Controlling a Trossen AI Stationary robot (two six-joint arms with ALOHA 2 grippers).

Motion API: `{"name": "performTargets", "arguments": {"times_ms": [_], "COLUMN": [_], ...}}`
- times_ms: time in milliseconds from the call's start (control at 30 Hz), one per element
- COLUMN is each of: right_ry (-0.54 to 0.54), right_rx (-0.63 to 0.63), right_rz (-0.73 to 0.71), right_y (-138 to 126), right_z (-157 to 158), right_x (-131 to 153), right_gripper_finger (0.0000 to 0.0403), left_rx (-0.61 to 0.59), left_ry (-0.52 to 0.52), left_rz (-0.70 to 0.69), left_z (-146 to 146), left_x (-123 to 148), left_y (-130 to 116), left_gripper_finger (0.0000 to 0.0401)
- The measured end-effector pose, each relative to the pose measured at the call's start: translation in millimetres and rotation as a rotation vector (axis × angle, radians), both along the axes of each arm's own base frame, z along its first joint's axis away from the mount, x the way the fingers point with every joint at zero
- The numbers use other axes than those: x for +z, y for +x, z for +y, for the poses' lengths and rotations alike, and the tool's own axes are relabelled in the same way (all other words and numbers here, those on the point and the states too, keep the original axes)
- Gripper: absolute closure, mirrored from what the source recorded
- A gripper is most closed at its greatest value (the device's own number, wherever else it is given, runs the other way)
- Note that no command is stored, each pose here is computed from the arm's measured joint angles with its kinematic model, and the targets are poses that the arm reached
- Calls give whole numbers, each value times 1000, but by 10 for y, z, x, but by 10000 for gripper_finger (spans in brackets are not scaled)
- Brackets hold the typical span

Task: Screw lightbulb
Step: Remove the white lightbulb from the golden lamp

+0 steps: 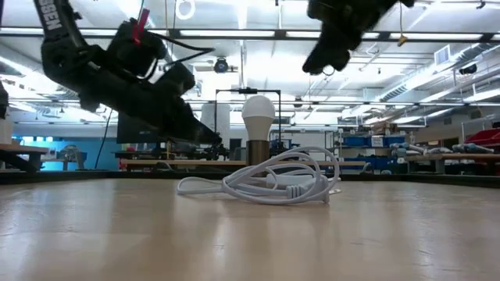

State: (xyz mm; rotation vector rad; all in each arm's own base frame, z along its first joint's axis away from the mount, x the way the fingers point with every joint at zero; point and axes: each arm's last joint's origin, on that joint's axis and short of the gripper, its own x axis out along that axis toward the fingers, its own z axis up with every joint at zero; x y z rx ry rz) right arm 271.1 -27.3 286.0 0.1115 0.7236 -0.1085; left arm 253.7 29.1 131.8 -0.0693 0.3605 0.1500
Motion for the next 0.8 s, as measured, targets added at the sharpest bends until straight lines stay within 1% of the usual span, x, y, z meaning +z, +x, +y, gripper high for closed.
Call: {"name": "performTargets", "arguments": {"times_ms": [100,267,333,467,633,800], "right_ry": [-10,-35,-42,-72,-104,-144], "right_rx": [-1,22,35,41,78,174], "right_rz": [59,176,224,313,415,525], "right_y": [144,468,589,811,1060,1266], "right_z": [-65,-172,-206,-257,-304,-343], "right_x": [144,346,414,512,514,367], "right_gripper_finger": [369,350,336,297,236,177], "left_rx": [12,33,21,4,9,-1], "left_ry": [1,-27,-33,-50,-64,-67], "left_rz": [-6,-24,-50,-52,-49,-37], "left_z": [46,122,141,177,235,275], "left_x": [-37,-142,-168,-255,-369,-463], "left_y": [100,195,215,230,288,416], "left_gripper_finger": [401,401,401,401,401,401]}}
